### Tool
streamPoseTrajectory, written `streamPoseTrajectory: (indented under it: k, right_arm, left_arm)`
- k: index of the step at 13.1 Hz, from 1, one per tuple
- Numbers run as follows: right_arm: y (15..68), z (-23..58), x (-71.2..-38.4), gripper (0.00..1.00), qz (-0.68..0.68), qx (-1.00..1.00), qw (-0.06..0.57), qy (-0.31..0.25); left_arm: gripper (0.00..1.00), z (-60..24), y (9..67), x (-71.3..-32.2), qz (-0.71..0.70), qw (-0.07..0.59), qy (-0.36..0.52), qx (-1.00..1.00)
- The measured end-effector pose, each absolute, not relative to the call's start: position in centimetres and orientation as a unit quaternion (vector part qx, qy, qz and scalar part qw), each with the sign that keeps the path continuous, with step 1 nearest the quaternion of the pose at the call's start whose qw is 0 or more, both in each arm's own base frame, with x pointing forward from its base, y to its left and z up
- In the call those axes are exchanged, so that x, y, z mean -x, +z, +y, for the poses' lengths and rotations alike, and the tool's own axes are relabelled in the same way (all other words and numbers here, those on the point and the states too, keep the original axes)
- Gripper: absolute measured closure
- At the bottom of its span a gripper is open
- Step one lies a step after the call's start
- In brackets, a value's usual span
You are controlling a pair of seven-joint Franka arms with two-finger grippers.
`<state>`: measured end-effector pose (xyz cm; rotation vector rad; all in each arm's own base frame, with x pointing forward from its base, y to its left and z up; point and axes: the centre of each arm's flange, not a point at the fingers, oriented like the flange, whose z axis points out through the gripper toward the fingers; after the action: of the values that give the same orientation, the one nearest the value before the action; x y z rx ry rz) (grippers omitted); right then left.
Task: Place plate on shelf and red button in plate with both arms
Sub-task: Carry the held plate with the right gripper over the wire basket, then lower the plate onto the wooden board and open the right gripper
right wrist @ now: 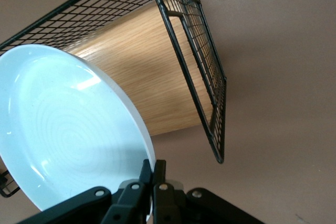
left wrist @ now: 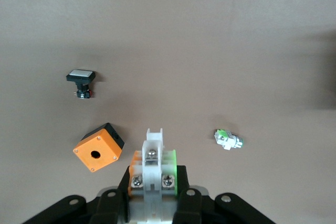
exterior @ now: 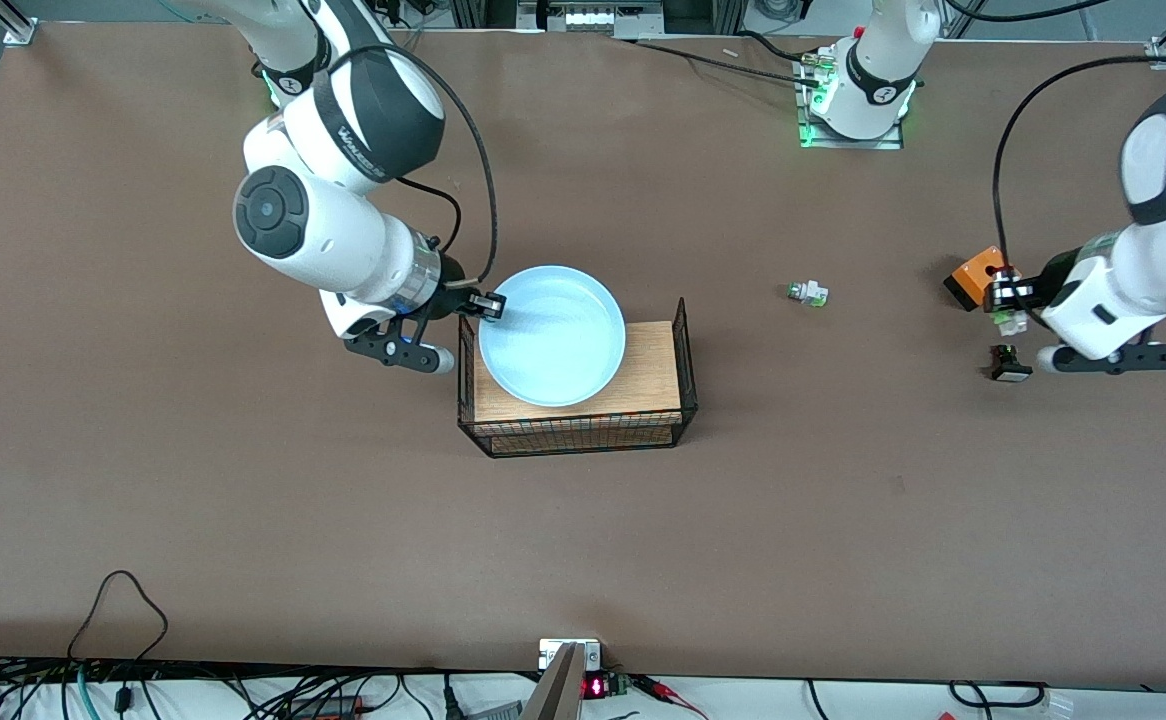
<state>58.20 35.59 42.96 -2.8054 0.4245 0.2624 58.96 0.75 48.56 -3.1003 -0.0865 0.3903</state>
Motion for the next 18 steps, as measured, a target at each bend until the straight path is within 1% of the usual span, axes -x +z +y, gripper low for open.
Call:
streamPoseTrajectory:
  k: [4,9,18]
  right_arm:
    - [40.9,35.9,-58.1,0.97,0.148,0.975,0.146,0.081]
    - [37.0,38.6,-57.1,0.97,0.141,0.977,0.149,0.054]
    - [35.0,40.0,-57.0,0.96,0.138,0.978,0.152,0.041]
  left_arm:
    - [0.66,0.8,52.1,-59.7,-0.027,0.008,0.1,0.995]
    - [0.66,0.7,52.0,-60.2,-0.026,0.009,0.098,0.995]
    - [0.66,0.0,52.5,-60.4,-0.02,0.01,0.093,0.995]
